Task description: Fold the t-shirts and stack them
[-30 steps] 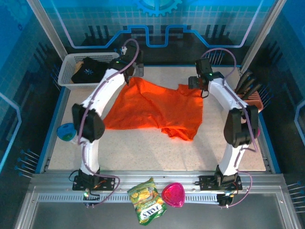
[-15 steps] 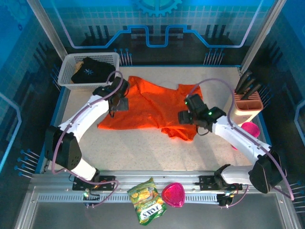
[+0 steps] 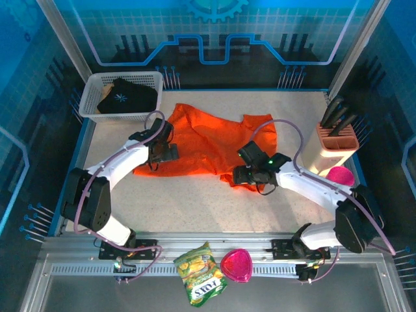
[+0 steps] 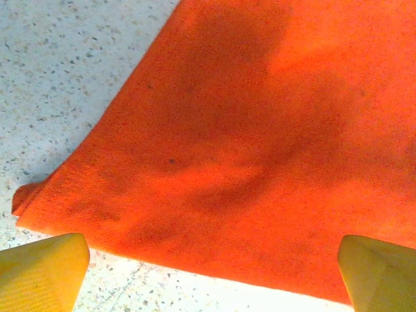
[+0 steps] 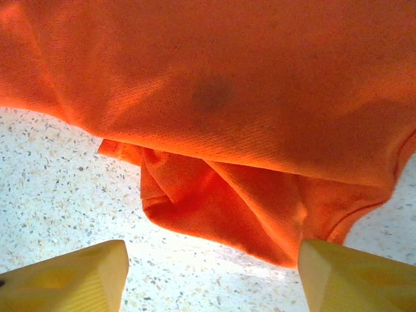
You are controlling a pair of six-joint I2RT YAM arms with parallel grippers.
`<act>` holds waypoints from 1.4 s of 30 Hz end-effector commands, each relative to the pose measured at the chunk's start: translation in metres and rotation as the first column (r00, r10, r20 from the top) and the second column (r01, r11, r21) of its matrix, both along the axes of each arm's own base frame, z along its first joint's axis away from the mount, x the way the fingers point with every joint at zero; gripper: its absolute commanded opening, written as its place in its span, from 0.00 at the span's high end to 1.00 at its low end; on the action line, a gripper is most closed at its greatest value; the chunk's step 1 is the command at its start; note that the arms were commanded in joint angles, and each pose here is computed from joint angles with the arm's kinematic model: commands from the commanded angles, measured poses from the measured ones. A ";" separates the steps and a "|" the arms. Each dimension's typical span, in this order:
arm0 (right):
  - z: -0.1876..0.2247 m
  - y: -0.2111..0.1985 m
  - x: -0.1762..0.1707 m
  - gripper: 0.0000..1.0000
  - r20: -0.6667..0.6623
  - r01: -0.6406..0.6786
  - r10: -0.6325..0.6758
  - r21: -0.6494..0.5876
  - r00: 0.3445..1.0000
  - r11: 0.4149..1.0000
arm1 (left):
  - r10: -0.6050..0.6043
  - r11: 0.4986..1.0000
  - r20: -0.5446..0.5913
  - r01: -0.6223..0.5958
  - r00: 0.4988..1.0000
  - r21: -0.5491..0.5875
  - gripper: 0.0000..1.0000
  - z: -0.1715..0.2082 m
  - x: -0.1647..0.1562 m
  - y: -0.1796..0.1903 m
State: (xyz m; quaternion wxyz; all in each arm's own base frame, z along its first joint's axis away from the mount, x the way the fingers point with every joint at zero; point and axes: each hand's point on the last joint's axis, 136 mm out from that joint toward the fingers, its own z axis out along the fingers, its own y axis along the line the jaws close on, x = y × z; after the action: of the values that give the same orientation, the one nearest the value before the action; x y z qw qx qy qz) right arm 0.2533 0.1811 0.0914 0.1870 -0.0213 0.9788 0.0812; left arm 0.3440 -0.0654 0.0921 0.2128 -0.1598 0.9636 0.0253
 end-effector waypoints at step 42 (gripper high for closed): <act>0.046 -0.127 0.047 0.97 0.028 0.103 -0.100 -0.145 0.995 0.984 | 0.028 0.992 0.007 -0.027 1.000 -0.126 0.94 0.003 0.100 0.006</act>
State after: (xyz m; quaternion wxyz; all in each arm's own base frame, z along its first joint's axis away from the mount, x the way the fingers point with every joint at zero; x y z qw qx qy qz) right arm 0.2781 0.0518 0.1470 0.2096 0.0374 0.9770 -0.0121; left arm 0.4408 -0.0637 0.1176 0.2450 -0.1992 0.9477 -0.0461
